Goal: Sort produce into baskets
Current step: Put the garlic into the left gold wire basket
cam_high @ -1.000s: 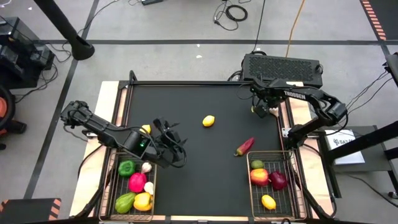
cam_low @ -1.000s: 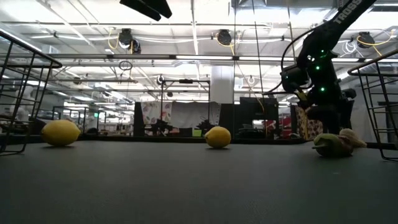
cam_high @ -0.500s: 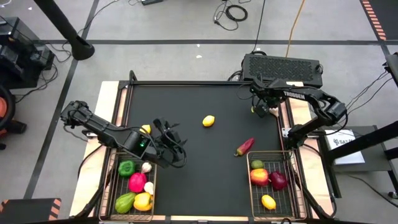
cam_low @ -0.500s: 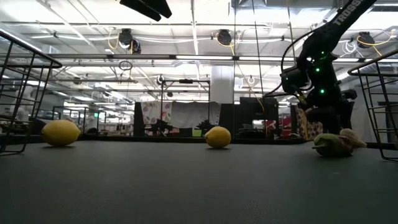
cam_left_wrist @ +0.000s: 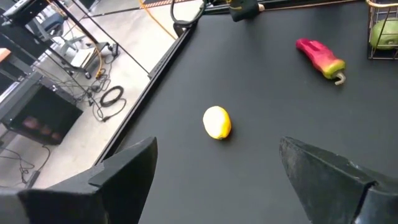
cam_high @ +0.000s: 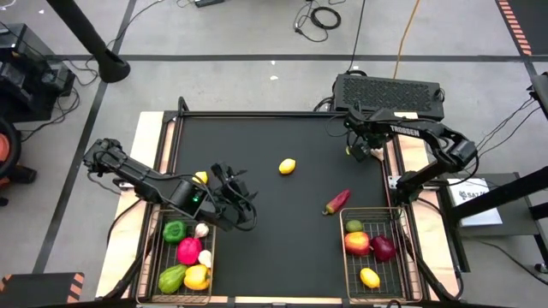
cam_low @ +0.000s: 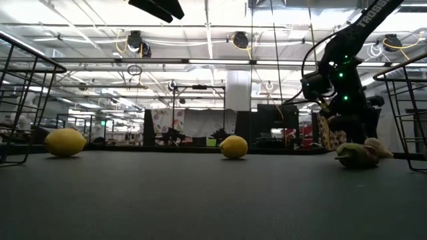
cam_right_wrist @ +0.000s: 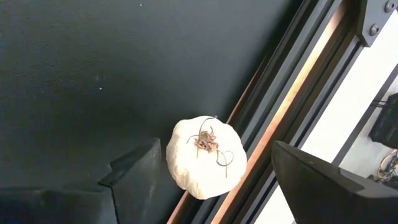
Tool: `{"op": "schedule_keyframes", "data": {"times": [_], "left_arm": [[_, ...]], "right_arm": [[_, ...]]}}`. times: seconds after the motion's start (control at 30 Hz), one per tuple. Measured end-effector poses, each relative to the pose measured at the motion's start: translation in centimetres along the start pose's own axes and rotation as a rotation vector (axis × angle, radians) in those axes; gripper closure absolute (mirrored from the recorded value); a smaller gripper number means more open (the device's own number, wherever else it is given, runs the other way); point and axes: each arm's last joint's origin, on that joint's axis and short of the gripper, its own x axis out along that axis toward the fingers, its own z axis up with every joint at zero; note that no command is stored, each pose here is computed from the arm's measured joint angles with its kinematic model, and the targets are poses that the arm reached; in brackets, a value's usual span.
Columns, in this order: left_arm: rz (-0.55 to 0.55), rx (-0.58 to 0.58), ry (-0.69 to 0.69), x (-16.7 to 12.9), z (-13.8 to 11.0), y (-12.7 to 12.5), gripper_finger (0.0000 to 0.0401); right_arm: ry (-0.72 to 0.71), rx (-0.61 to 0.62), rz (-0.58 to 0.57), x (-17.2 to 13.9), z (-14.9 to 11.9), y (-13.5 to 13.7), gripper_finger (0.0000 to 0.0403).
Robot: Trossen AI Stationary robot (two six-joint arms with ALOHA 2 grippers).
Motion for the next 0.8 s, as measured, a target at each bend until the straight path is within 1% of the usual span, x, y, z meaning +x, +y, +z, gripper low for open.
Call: {"op": "schedule_keyframes", "data": {"times": [0.17, 0.33, 0.5, 0.8], "left_arm": [[0.0, 0.0, 0.0, 0.0, 0.0, 0.0, 0.0056], [-0.014, 0.0, 0.006, 0.0, -0.02, -0.04, 0.0056], [-0.022, 0.0, 0.009, 0.0, -0.03, -0.06, 0.0056], [-0.022, 0.018, 0.008, 0.0, -0.02, -0.06, 0.0056]], "right_arm": [[0.021, 0.024, -0.004, -0.14, -0.35, 0.24, 0.0104], [0.012, 0.037, -0.012, -0.21, -0.59, 0.79, 0.0104], [0.008, 0.06, -0.062, -0.08, -0.65, 0.52, 0.0104], [0.013, 0.066, -0.027, -0.06, -0.6, 0.61, 0.0104]]}}
